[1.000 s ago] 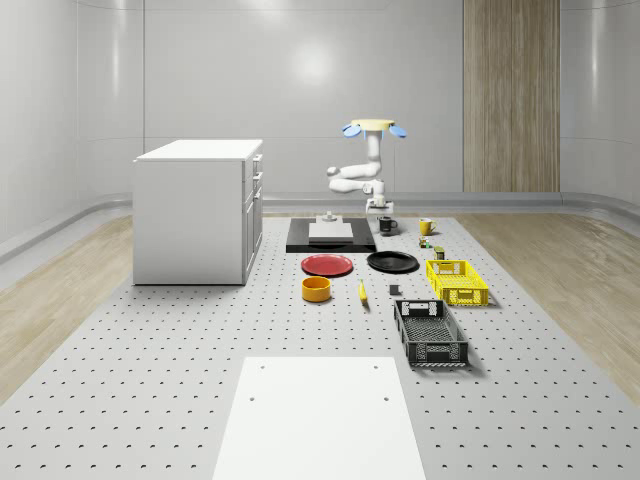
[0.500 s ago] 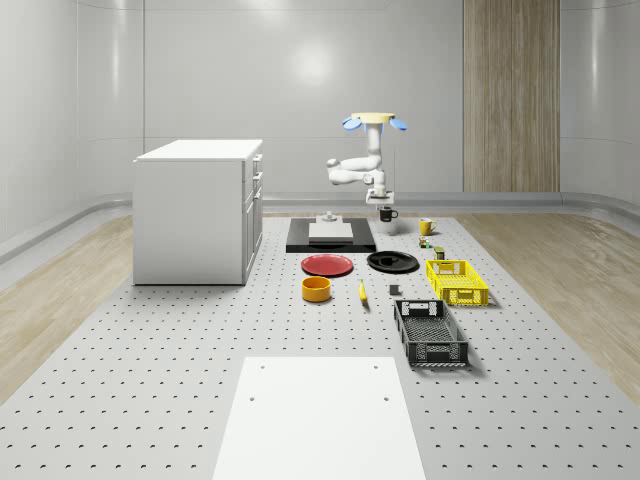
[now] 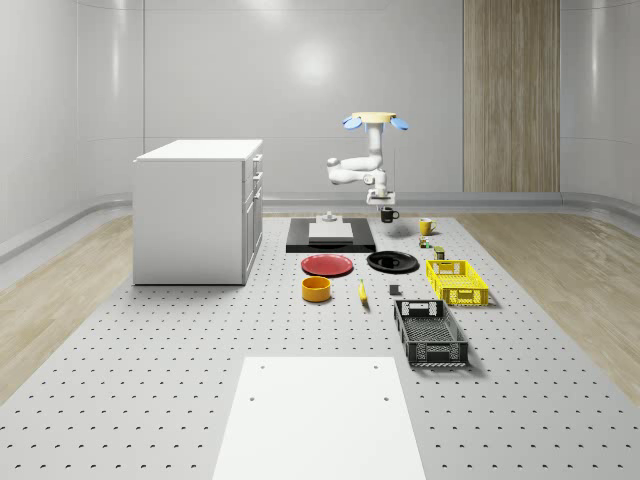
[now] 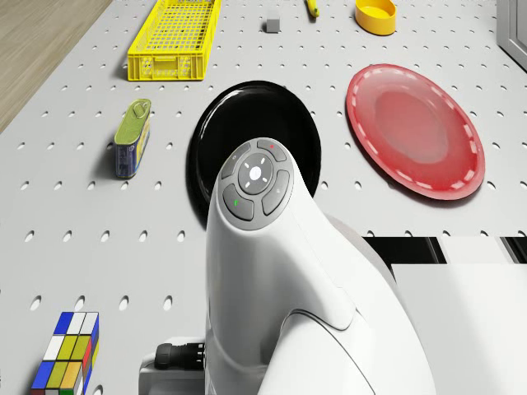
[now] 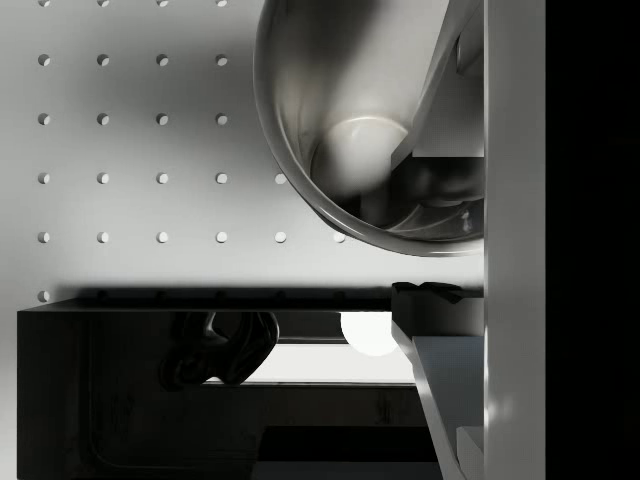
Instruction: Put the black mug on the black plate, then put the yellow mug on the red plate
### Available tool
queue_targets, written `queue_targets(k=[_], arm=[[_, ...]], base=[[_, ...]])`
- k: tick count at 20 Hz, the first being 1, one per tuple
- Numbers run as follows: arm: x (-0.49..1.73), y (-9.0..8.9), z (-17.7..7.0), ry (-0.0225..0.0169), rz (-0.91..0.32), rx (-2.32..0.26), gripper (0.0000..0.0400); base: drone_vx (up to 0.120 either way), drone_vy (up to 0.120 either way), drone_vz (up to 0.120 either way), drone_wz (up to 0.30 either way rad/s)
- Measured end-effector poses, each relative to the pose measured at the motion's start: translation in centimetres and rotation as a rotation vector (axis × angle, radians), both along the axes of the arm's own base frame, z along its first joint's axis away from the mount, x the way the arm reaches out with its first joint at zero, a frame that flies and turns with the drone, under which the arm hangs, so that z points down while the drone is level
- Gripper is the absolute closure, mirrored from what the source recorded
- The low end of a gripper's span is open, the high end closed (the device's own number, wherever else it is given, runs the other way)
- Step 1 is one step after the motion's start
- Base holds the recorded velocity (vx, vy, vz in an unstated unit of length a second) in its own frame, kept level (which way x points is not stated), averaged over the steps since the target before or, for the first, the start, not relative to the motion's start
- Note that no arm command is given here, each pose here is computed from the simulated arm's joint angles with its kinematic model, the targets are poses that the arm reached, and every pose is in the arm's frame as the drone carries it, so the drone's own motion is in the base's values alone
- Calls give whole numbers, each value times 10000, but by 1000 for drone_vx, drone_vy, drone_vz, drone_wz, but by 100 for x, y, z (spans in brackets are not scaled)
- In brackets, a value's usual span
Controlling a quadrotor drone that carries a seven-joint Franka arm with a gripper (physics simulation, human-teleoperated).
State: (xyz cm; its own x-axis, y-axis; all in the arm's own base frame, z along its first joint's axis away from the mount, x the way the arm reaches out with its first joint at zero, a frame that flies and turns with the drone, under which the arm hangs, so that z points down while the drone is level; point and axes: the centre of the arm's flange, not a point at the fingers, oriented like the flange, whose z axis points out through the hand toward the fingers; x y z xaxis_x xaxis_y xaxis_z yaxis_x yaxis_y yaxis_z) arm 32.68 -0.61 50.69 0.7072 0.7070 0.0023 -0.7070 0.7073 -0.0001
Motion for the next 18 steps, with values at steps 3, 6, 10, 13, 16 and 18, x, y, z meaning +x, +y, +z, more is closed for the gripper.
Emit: queue_targets(k=[3, 6, 10, 13, 16, 18], arm=[[0, 0, -1, 0, 0, 0, 290], [0, 0, -2, 0, 0, 0, 290], [0, 0, -2, 0, 0, 0, 290], [0, 0, -2, 0, 1, 0, 290], [0, 0, -2, 0, 1, 0, 290], [0, 0, -2, 0, 1, 0, 290]], base=[[120, 0, 0, 0], [120, 0, 0, 0], [120, 0, 0, 0], [120, 0, 0, 0], [120, 0, 0, 0], [120, 0, 0, 0]])
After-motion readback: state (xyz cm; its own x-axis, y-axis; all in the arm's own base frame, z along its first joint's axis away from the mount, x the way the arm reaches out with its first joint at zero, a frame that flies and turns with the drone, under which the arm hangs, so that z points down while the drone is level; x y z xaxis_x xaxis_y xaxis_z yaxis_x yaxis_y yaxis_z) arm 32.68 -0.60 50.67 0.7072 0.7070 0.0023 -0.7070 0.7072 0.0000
